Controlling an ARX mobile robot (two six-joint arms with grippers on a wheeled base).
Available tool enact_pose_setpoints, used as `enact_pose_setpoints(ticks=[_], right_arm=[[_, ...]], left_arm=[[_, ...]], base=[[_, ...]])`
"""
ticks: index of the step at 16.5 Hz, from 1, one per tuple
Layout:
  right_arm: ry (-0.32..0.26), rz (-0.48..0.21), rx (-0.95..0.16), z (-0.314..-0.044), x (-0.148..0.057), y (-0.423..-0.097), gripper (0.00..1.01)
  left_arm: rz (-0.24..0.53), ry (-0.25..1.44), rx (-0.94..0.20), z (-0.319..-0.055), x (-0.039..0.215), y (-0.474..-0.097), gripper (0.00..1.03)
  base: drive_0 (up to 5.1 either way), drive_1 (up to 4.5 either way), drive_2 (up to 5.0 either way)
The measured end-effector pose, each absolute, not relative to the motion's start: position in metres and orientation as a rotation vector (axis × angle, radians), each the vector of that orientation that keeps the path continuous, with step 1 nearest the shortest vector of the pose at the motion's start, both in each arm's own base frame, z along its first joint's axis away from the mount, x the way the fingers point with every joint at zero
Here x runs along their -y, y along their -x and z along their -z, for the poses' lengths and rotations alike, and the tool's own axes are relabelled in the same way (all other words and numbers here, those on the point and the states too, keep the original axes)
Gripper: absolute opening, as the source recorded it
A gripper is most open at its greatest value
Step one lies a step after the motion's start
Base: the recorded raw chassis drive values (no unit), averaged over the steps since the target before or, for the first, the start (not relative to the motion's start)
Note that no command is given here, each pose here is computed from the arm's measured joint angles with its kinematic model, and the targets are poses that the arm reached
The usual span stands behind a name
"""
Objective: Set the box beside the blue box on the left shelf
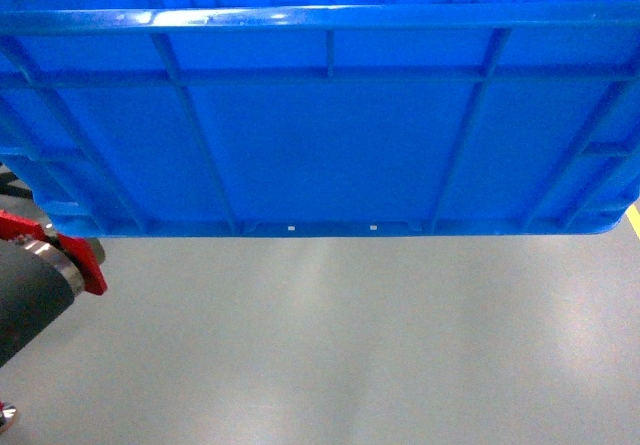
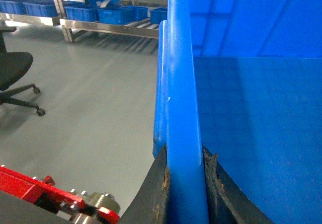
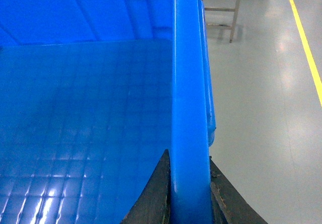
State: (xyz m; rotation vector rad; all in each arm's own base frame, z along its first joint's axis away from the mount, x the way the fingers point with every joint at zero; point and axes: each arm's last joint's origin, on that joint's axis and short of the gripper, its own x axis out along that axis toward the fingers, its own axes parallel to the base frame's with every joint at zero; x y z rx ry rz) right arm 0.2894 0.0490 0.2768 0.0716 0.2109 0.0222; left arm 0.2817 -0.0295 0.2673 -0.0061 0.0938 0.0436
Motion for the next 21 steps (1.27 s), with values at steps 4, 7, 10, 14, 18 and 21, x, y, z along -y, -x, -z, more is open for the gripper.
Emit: enact_pose_setpoints(ticks=[4, 7, 10, 14, 18, 21], right_arm=[[-0.072, -0.022, -0.211, -0.2768, -0.0490, -0.2894, 0.09], [-0.071, -0.022, -0.213, -0.2766, -0.0490, -0.2893, 0.09], [-0.071, -0.022, -0.212, -0.2767, -0.0490, -0.2893, 0.09], [-0.071, -0.021, -0.212, -0.2766, -0.0489, -0.2894, 0.09], [-0.071, -0.023, -0.206, -0.2772, -0.0491, -0.2889, 0.09], [-0.068, -0.021, -0.217, -0.2758, -0.0488, -0.2889, 0.09]], left_arm=[[-0.044, 0.006, -0.094, -0.2673, 0.0295, -0.2817, 0.11], [-0.043, 0.006, -0.094, -0.2673, 0.0295, -0.2817, 0.11], [-0.044, 0.006, -0.094, -0.2673, 0.0295, -0.2817, 0.11], [-0.043, 0.006, -0.094, -0.2673, 0.0295, -0.2817, 0.11], [-0.042, 0.007, -0.093, -0.2673, 0.0300, -0.2818, 0.11], [-0.041, 0.005, -0.098, -0.2668, 0.0300, -0.2817, 0.11]], base=[[-1.6, -1.62, -1.6], [-1.5, -1.48, -1.5], [-1.5, -1.52, -1.5], [-1.3, -1.29, -1.3], [0.1, 2.79, -2.5], [0.0, 4.07, -4.0]])
